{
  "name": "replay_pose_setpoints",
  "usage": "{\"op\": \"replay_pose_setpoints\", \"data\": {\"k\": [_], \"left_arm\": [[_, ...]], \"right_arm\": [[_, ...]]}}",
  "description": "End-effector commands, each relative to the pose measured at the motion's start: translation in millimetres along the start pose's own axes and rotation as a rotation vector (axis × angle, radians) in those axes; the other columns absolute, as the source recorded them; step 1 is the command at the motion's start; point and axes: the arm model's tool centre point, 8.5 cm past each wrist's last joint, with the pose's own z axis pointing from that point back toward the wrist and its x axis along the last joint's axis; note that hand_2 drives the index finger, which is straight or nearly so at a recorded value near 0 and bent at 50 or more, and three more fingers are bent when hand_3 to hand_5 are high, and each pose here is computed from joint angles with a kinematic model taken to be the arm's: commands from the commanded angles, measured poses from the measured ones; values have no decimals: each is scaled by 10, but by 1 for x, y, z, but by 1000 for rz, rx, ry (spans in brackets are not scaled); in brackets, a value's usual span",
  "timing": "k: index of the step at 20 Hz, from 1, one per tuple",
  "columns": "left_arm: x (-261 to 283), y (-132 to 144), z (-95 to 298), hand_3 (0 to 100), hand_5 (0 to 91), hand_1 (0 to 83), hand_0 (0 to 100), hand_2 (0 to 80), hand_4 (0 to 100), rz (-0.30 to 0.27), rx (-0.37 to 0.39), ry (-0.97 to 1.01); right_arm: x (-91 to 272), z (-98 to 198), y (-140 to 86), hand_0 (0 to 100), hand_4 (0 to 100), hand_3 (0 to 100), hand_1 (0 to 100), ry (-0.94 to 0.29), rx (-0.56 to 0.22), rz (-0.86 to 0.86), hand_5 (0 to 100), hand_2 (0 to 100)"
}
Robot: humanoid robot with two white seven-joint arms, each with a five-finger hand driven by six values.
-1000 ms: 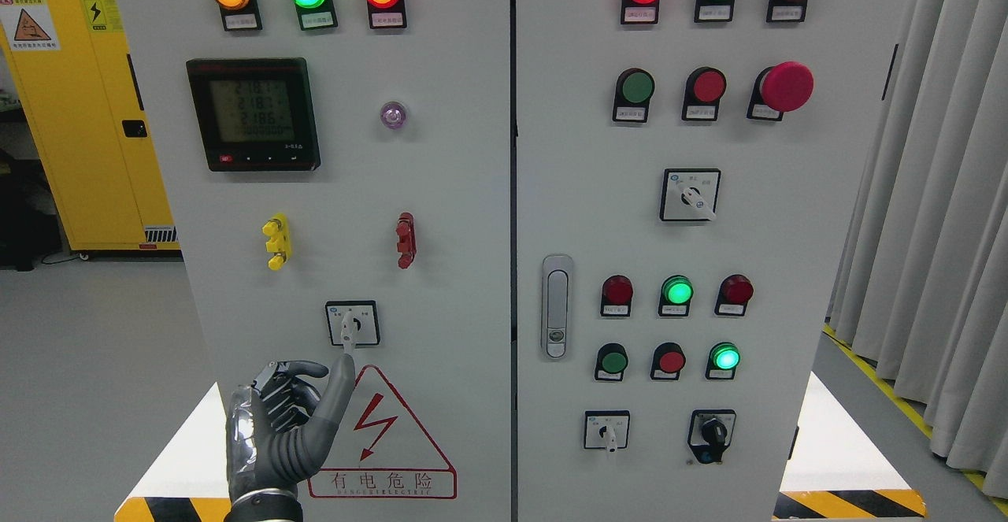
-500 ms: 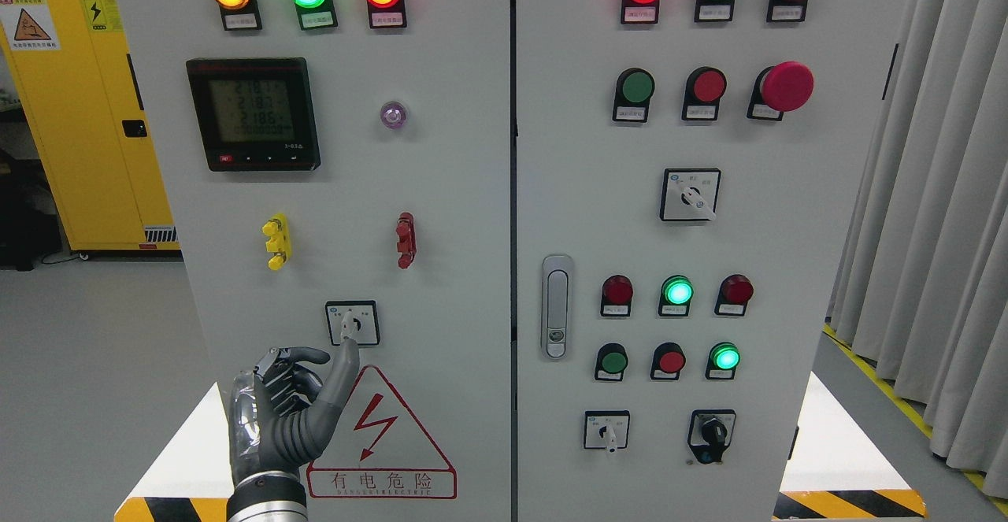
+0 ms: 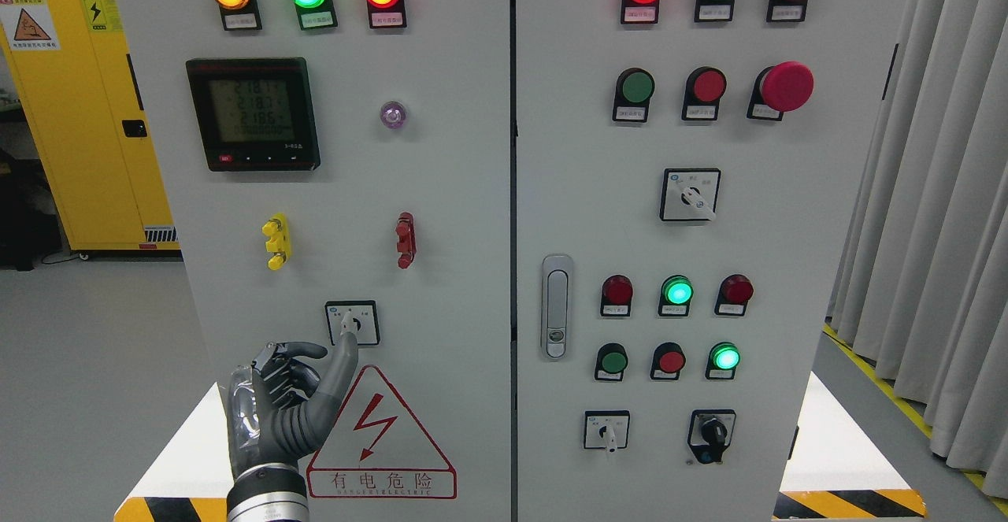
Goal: Turn on light switch 1
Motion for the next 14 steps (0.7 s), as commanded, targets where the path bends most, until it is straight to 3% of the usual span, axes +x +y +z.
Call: {"op": "replay_pose_setpoints", "data": {"k": [1, 14], "left_arm": [[-2, -6, -1, 919, 877, 626, 181, 596, 893, -7, -10, 16], [-4, -17, -7, 920, 879, 629, 217, 598, 898, -40, -20, 22]], "right_arm": [[-1, 0, 0, 0, 0, 0, 500, 8, -2, -28, 0, 40], [-1, 0, 0, 0, 0, 0, 500, 8, -2, -28, 0, 40]]}}
